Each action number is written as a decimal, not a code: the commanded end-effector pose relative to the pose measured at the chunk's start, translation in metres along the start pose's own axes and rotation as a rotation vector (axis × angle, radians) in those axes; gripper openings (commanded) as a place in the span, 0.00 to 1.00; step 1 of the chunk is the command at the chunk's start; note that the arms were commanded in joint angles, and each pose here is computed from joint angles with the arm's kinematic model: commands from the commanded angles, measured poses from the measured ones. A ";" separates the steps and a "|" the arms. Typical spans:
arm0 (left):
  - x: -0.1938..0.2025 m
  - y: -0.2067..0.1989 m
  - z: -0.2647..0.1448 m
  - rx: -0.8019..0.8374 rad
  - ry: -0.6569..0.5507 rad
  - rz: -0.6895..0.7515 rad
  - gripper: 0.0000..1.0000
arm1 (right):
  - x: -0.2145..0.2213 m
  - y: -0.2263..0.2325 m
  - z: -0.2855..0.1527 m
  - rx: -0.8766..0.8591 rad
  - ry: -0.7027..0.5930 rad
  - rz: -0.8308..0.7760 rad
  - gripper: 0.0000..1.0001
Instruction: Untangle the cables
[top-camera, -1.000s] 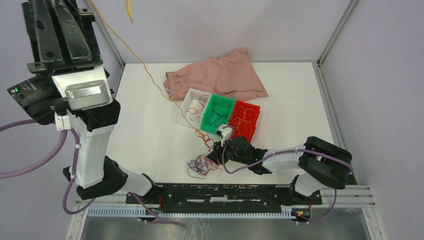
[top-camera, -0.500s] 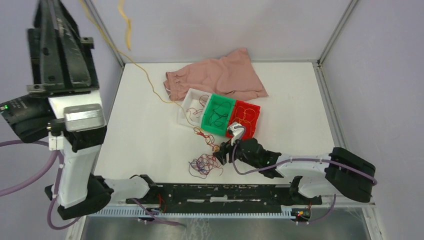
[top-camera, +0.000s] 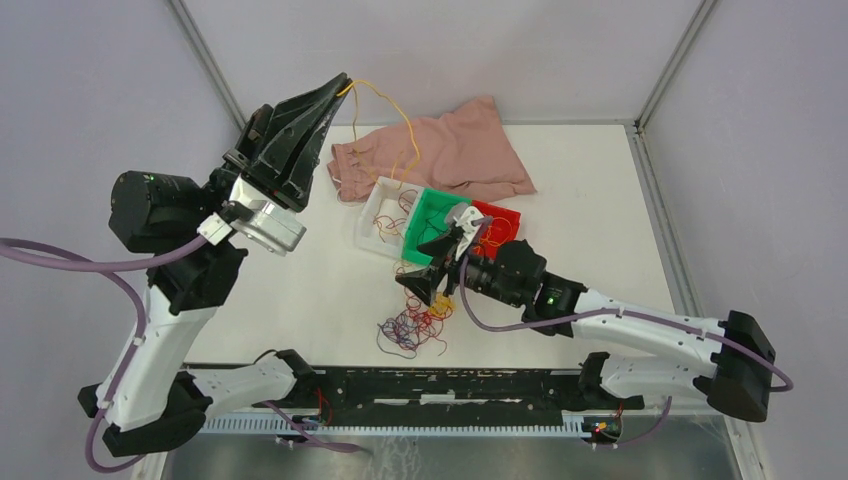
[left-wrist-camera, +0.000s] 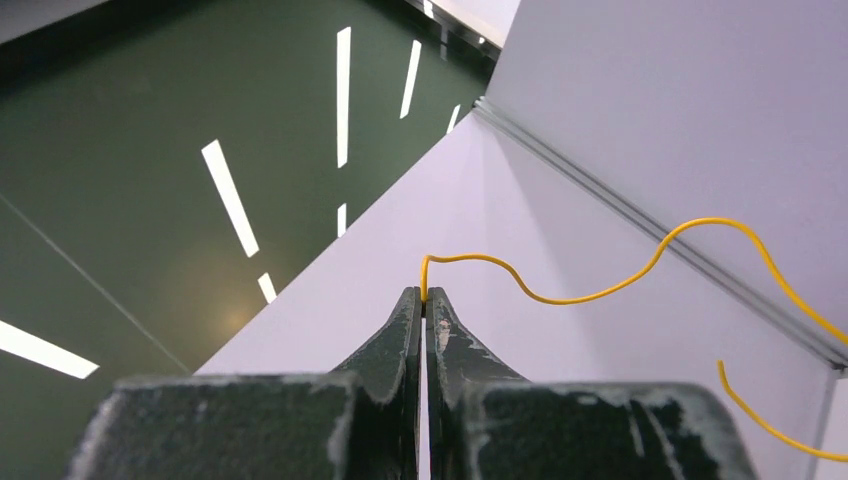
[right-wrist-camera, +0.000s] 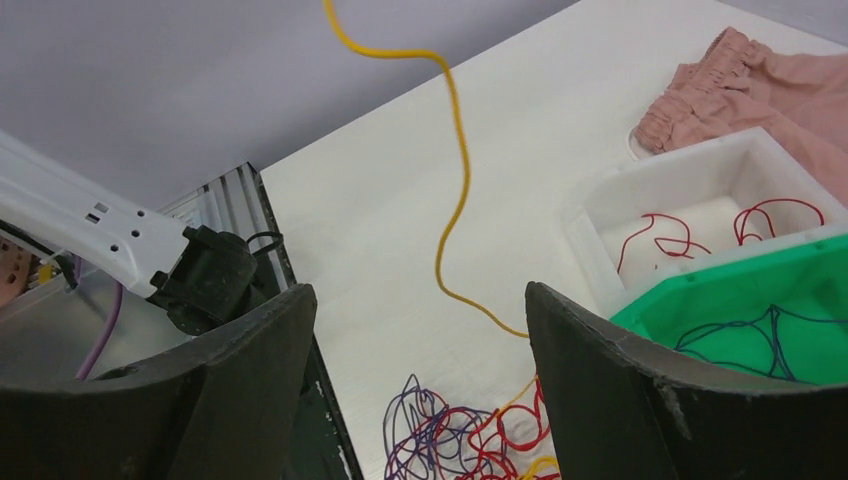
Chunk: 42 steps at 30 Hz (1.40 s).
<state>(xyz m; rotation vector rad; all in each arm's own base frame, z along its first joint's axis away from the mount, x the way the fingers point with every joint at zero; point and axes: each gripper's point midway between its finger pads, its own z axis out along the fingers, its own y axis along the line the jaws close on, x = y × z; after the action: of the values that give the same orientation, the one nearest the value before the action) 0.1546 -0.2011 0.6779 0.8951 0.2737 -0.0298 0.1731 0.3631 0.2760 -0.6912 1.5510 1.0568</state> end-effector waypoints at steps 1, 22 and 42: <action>-0.017 0.004 -0.007 0.002 -0.033 -0.078 0.03 | -0.009 0.003 0.013 -0.014 0.022 -0.081 0.81; -0.017 0.002 -0.020 -0.002 -0.007 -0.079 0.03 | -0.004 -0.025 -0.003 0.130 0.061 -0.096 0.73; -0.018 0.005 -0.017 -0.005 -0.014 -0.060 0.03 | 0.032 -0.027 0.031 0.007 0.159 -0.106 0.77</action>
<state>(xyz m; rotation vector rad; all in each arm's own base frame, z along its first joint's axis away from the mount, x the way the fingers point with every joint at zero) 0.1371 -0.1905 0.6691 0.9025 0.2951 -0.0912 0.1968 0.3622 0.2082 -0.8529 1.7337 0.8733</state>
